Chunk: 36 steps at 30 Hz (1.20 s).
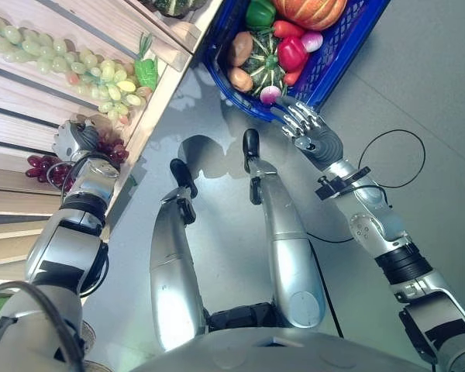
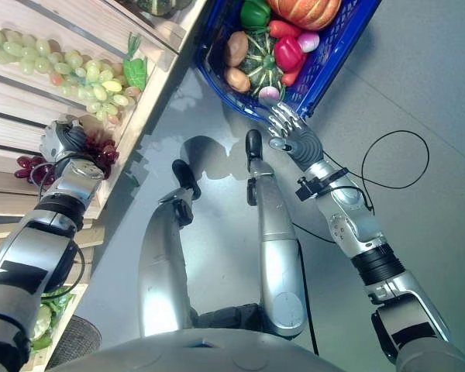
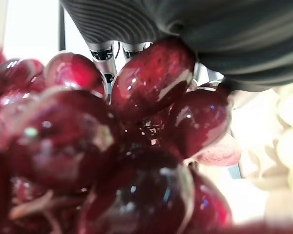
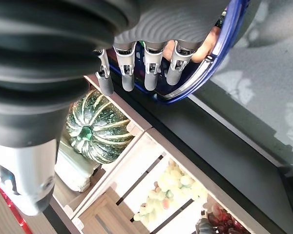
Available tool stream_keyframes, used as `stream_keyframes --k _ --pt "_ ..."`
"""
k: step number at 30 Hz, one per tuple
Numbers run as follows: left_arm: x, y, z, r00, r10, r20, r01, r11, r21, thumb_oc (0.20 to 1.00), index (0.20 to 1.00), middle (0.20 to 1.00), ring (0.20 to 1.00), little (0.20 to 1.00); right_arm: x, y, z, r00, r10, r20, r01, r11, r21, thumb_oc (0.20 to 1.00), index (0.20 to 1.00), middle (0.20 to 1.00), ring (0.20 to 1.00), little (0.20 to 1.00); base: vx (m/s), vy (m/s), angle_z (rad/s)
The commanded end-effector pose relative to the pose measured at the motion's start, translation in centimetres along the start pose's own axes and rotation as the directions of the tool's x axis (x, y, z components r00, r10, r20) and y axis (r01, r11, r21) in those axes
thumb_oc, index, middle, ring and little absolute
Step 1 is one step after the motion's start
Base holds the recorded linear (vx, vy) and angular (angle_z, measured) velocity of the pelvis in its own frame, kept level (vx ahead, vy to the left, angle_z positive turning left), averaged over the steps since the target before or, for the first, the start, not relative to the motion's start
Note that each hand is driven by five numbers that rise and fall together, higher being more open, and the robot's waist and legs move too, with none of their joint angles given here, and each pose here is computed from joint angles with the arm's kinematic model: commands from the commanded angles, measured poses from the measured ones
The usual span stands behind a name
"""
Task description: Pick up fruits and vegetables into the basket
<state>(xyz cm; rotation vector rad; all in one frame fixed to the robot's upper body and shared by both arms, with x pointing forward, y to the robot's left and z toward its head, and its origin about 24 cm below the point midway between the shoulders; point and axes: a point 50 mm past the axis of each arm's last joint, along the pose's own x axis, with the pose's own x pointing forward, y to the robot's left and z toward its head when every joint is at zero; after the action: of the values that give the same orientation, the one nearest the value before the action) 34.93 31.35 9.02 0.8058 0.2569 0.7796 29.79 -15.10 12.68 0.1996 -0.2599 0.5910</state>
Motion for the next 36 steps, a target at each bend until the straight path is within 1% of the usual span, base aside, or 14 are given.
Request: stream_keyframes --k 1,13,20,26,36 --pt "-2.8 -2.9 -4.8 0.988 -0.095 -0.12 0.095 0.995 -0.008 0.2 0.2 0.2 0.2 0.2 -0.1 2.0 1.0 0.995 0.058 0.078 -0.059 0.998 0.012 1.0 1.0 1.0 1.0 1.0 0.0 -0.006 0.13" --pt "-3.2 -2.7 -4.3 0.997 -0.075 -0.032 0.072 0.993 -0.095 0.2 0.2 0.2 0.2 0.2 -0.6 2.1 0.8 0.996 0.052 0.072 -0.053 0.999 0.012 1.0 1.0 1.0 1.0 1.0 0.0 0.0 0.03" --pt "-3.7 -2.5 -4.0 0.997 -0.073 0.027 0.078 0.973 -0.217 0.2 0.2 0.2 0.2 0.2 -1.2 2.0 0.5 0.997 0.048 0.065 -0.049 0.999 0.007 1.0 1.0 1.0 1.0 1.0 0.0 0.0 0.0" --pt "-4.1 -2.2 -3.9 0.997 -0.055 0.051 0.067 0.961 -0.269 0.2 0.2 0.2 0.2 0.2 -1.7 1.9 0.3 0.998 0.045 0.053 -0.046 0.999 0.006 1.0 1.0 1.0 1.0 1.0 0.0 0.007 0.01" --pt "-4.0 0.1 -3.0 0.992 0.047 0.114 0.008 0.899 -0.438 0.2 0.2 0.2 0.2 0.2 -3.0 1.8 -0.8 0.999 0.045 0.0 -0.045 0.999 0.007 1.0 1.0 1.0 1.0 1.0 0.0 0.007 0.0"
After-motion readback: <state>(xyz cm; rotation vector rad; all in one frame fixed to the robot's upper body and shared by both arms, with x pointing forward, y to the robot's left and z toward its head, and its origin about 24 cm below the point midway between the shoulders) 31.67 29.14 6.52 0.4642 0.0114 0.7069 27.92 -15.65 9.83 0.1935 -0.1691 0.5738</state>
